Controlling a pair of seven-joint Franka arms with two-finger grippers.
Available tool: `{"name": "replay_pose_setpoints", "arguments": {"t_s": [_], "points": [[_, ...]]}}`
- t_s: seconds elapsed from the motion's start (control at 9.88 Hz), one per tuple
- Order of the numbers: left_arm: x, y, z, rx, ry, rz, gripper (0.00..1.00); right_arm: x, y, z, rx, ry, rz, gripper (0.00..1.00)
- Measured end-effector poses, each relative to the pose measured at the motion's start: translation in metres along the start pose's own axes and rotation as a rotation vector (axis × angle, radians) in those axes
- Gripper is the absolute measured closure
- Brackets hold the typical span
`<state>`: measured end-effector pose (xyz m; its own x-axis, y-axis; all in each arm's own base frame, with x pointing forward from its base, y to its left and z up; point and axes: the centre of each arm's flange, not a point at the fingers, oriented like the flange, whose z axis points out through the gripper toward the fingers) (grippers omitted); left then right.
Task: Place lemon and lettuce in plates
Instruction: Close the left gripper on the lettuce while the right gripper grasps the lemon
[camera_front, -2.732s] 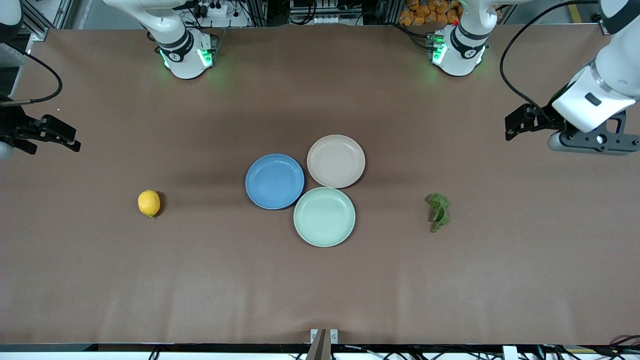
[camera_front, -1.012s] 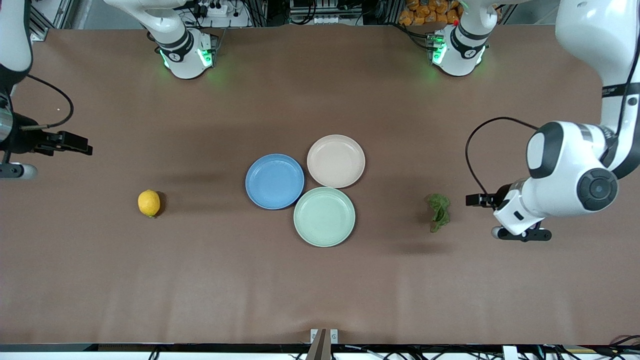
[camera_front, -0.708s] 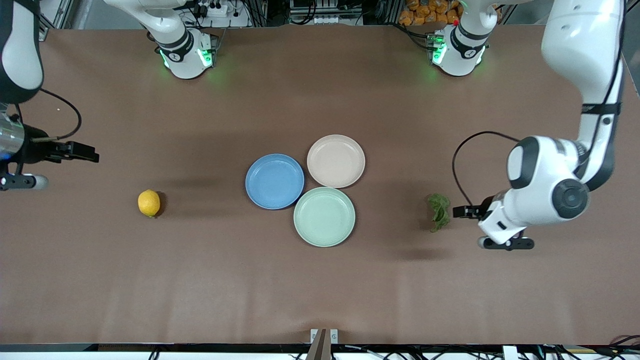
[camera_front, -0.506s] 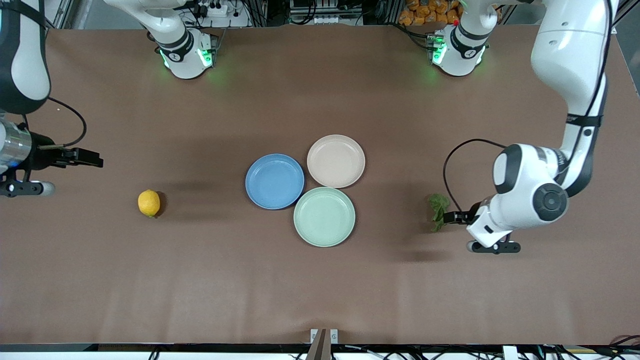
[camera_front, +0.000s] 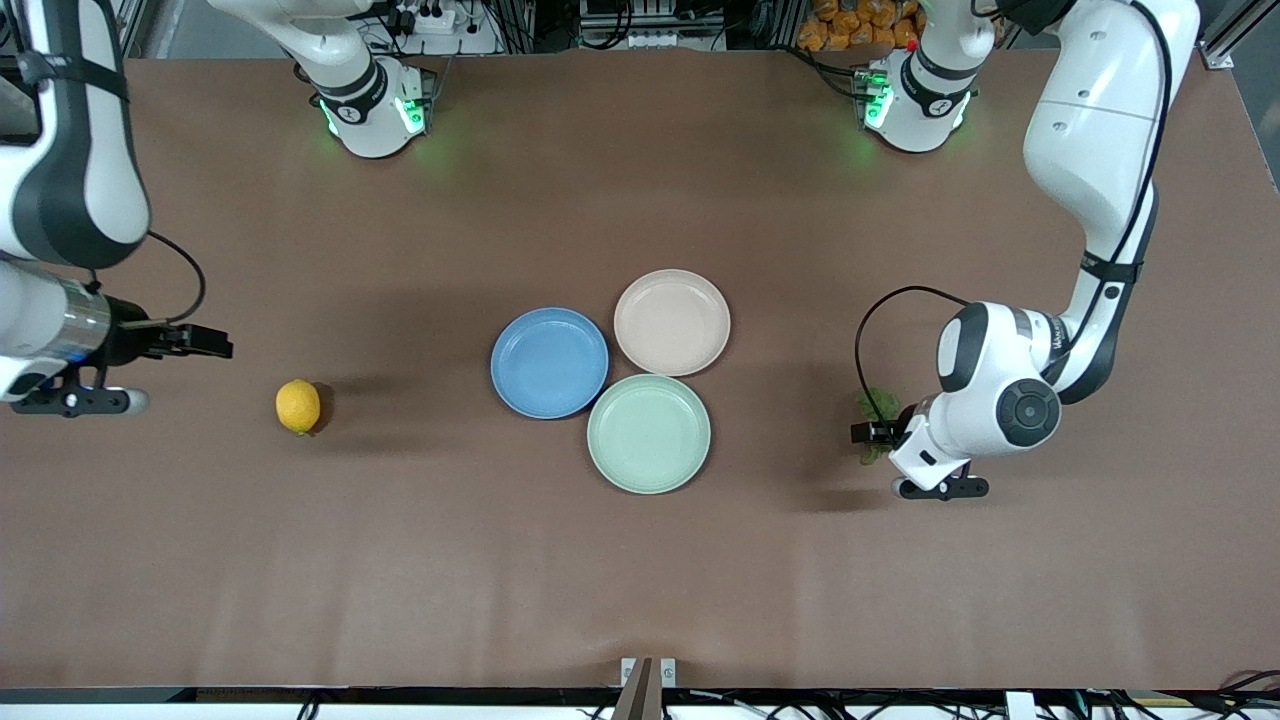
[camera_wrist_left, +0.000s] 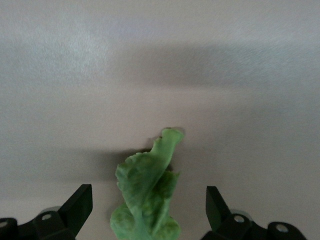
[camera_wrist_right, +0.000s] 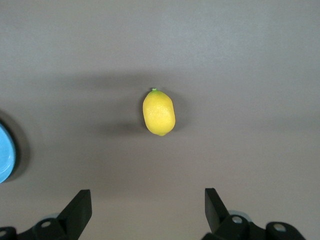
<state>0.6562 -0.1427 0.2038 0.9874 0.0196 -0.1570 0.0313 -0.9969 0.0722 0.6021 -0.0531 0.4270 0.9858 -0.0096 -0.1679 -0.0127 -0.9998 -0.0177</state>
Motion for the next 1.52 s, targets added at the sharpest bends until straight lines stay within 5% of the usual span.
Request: {"name": "replay_pose_setpoints", "arguments": {"t_s": [0.81,1.42,1.52], "points": [[-0.006,-0.004,0.017,0.007,-0.031,-0.005,0.01,-0.016,0.001,0.126,-0.015,0.116,0.003,0.00],[-0.004,-0.004,0.012,0.005,-0.021,-0.005,0.89,-0.010,0.001,0.186,-0.029,0.159,0.002,0.00],[-0.003,-0.003,0.010,0.004,-0.016,-0.005,0.97,-0.007,0.001,0.194,-0.032,0.167,0.002,0.00]]}}
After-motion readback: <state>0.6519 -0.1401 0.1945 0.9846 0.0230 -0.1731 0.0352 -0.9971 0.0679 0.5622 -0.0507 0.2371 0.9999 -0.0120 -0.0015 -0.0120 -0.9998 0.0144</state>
